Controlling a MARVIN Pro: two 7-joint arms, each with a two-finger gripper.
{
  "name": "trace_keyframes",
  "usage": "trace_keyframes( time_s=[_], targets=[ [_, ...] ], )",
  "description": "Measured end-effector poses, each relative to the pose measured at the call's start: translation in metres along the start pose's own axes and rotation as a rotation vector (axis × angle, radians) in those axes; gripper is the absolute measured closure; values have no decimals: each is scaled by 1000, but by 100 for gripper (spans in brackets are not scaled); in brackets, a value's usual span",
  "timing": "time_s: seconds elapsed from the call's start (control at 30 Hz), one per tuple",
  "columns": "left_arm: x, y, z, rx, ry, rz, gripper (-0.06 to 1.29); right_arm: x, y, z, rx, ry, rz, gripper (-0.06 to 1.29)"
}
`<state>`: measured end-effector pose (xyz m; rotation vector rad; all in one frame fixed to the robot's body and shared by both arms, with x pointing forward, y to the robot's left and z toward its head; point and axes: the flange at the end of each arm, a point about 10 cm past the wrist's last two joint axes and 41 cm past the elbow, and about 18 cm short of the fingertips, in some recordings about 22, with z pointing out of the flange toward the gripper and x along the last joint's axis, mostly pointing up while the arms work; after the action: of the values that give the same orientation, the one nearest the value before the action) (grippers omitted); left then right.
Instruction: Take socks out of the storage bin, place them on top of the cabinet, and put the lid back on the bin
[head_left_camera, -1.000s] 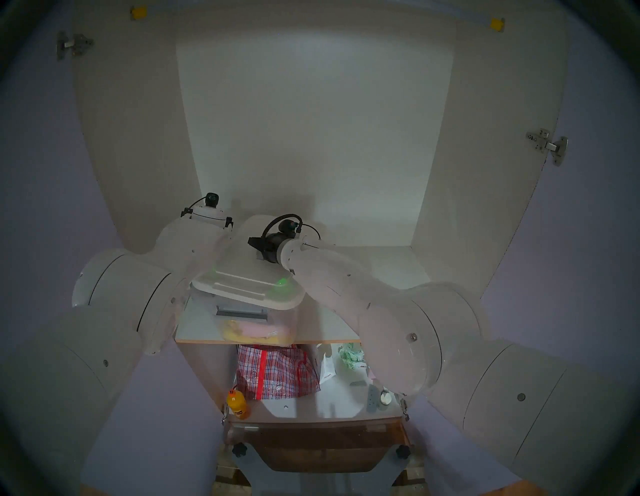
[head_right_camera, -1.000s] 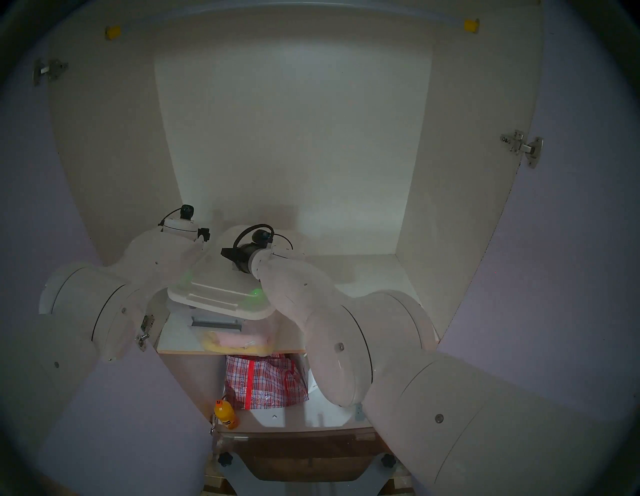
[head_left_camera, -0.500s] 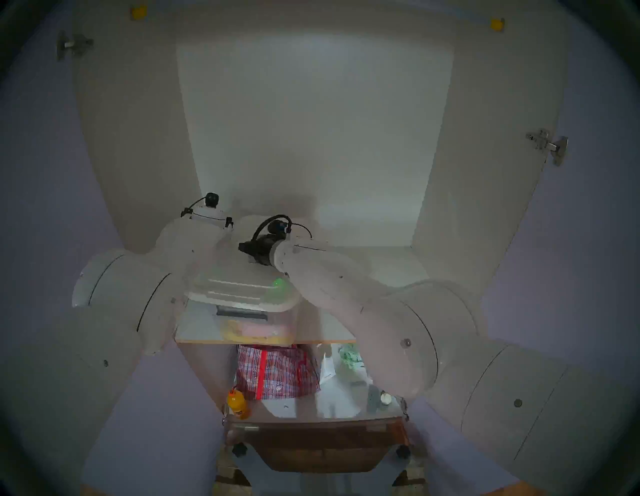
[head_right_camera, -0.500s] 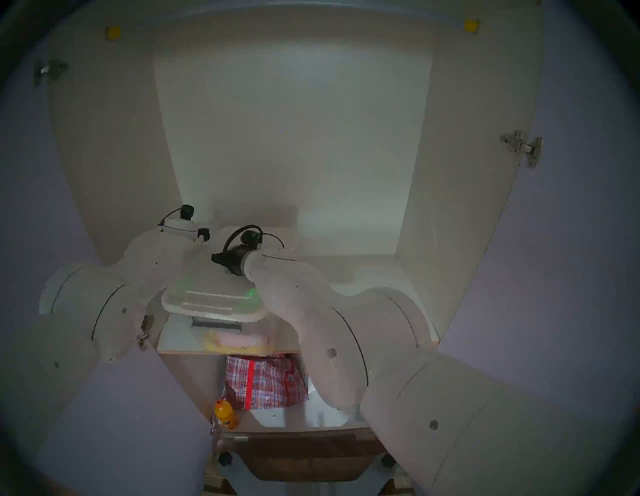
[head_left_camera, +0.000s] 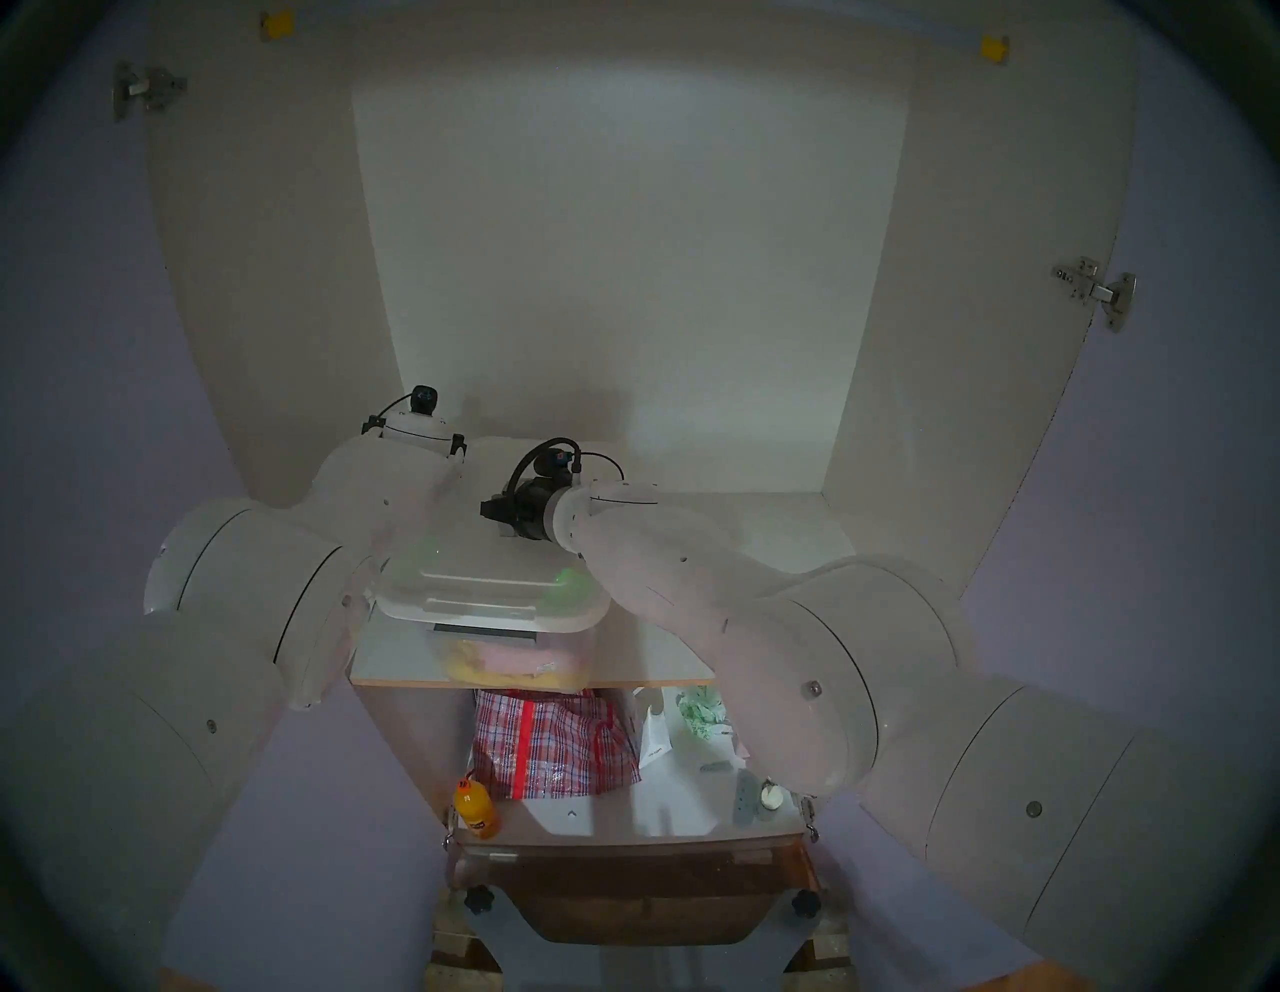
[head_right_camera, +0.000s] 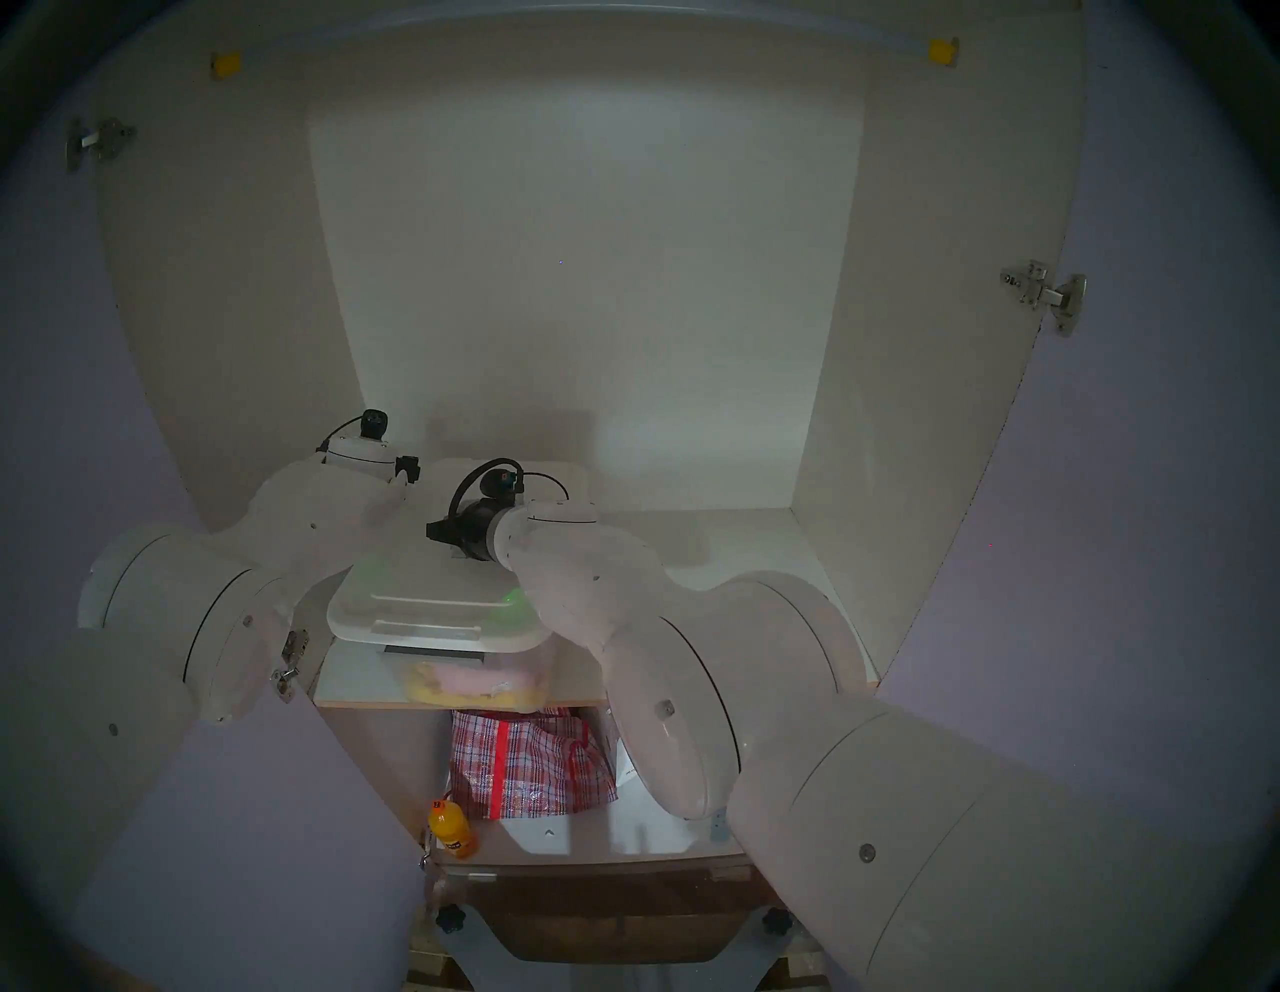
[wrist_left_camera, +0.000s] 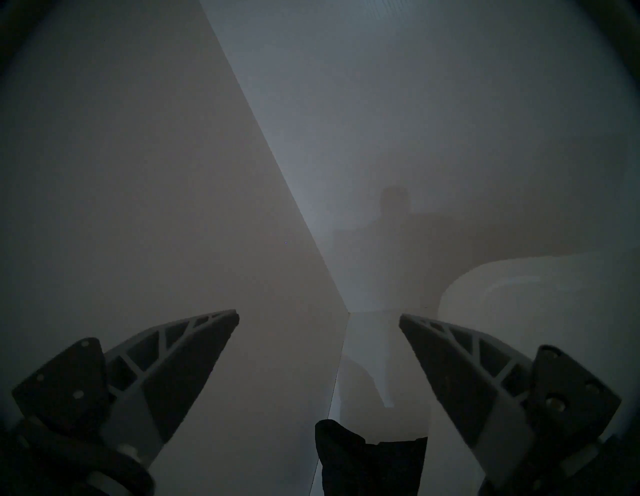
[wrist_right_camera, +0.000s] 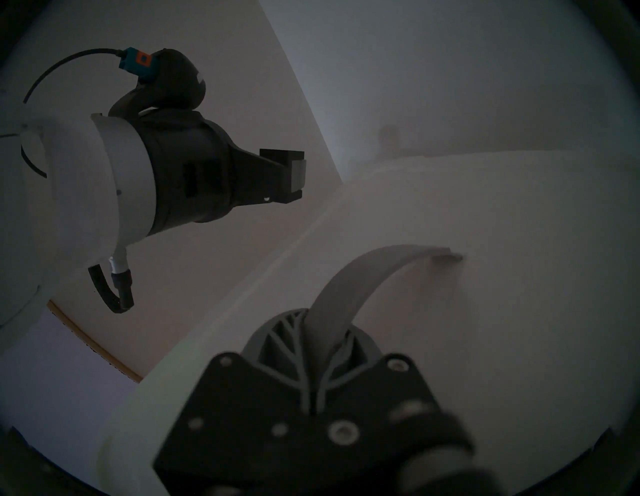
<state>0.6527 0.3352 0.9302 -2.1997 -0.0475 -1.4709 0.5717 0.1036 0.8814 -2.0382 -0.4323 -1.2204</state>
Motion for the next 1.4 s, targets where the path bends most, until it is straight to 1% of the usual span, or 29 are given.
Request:
trace_keyframes(
  time_s=[0.23,0.37,0.47,0.5,0.63,0.83,1.03,1.4],
  targets=[
    [0,0,0,0,-1,0,-2,2,1,-1,0,-3,7,125],
    [0,0,0,0,-1,0,-2,5,4,-2,-2,-1,27,125],
    [-1,0,0,0,-1,0,-2,10,8,-4,-3,4,50,125],
    [-1,0,0,0,-1,0,-2,14,11,-6,-6,7,64,125],
    [-1,0,0,0,-1,0,-2,20,18,-9,-16,7,76,125],
    [-1,0,0,0,-1,0,-2,15,21,-10,-25,-8,76,125],
    [-1,0,0,0,-1,0,-2,12,16,-8,-18,-15,62,125],
    [-1,0,0,0,-2,0,-2,8,0,-1,-1,-41,9,125]
  ],
)
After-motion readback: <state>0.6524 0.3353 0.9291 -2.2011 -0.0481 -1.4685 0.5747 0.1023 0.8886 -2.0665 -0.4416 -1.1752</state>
